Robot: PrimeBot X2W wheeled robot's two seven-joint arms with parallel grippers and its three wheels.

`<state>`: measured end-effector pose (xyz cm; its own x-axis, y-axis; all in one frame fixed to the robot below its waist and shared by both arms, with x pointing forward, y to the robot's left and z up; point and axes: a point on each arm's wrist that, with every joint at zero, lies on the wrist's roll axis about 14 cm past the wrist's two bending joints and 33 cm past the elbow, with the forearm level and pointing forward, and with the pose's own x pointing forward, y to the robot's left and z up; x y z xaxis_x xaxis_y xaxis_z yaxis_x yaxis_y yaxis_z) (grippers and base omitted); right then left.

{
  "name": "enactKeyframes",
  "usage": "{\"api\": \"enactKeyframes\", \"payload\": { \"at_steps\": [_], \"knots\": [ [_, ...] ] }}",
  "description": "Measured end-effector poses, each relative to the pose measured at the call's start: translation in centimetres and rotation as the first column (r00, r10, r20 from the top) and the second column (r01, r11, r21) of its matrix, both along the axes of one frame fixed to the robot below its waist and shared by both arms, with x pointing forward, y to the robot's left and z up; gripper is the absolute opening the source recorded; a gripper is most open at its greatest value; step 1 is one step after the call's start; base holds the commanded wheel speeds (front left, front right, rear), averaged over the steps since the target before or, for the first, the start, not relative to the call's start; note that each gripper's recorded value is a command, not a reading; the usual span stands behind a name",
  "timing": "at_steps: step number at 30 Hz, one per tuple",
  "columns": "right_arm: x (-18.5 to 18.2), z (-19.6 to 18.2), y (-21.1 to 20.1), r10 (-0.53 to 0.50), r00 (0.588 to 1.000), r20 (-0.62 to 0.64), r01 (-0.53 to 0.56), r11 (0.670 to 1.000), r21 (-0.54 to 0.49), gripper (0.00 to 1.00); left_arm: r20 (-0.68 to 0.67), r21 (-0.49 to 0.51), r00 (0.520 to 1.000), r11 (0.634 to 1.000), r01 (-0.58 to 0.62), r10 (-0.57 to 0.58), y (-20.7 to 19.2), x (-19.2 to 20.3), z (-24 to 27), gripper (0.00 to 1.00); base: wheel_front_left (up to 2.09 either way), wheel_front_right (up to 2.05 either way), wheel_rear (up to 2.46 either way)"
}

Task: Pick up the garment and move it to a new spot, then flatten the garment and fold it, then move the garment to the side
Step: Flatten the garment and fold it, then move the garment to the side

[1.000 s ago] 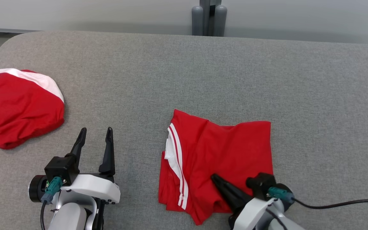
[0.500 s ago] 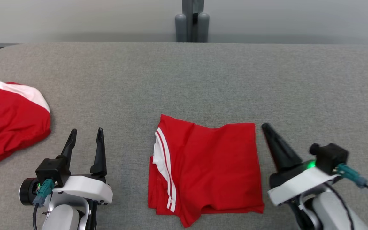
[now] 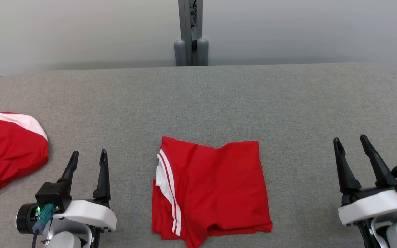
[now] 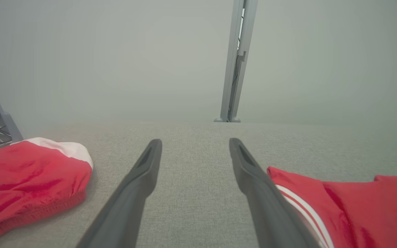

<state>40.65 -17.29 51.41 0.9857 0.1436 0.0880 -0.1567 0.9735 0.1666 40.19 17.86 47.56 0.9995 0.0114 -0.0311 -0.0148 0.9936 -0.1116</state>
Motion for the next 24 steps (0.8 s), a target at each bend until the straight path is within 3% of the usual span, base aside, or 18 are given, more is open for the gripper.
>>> {"api": "enactKeyframes", "payload": {
  "at_steps": [11, 24],
  "knots": [
    [-3.2, -1.9, -2.5, -0.076, 0.993, -0.095, 0.072, 0.996, -0.048, 1.00, 0.006, 0.008, 1.000, 1.000, 0.008, -0.008, -0.1, -1.1, 0.5, 1.00, 0.00, 0.00, 0.00],
    [-3.0, -2.2, -2.2, -0.075, 0.991, -0.115, 0.068, 0.996, -0.064, 1.00, -0.002, 0.009, 1.000, 1.000, 0.011, -0.011, -0.3, -1.0, 0.3, 1.00, 0.00, 0.00, 0.00]
  ]
}}
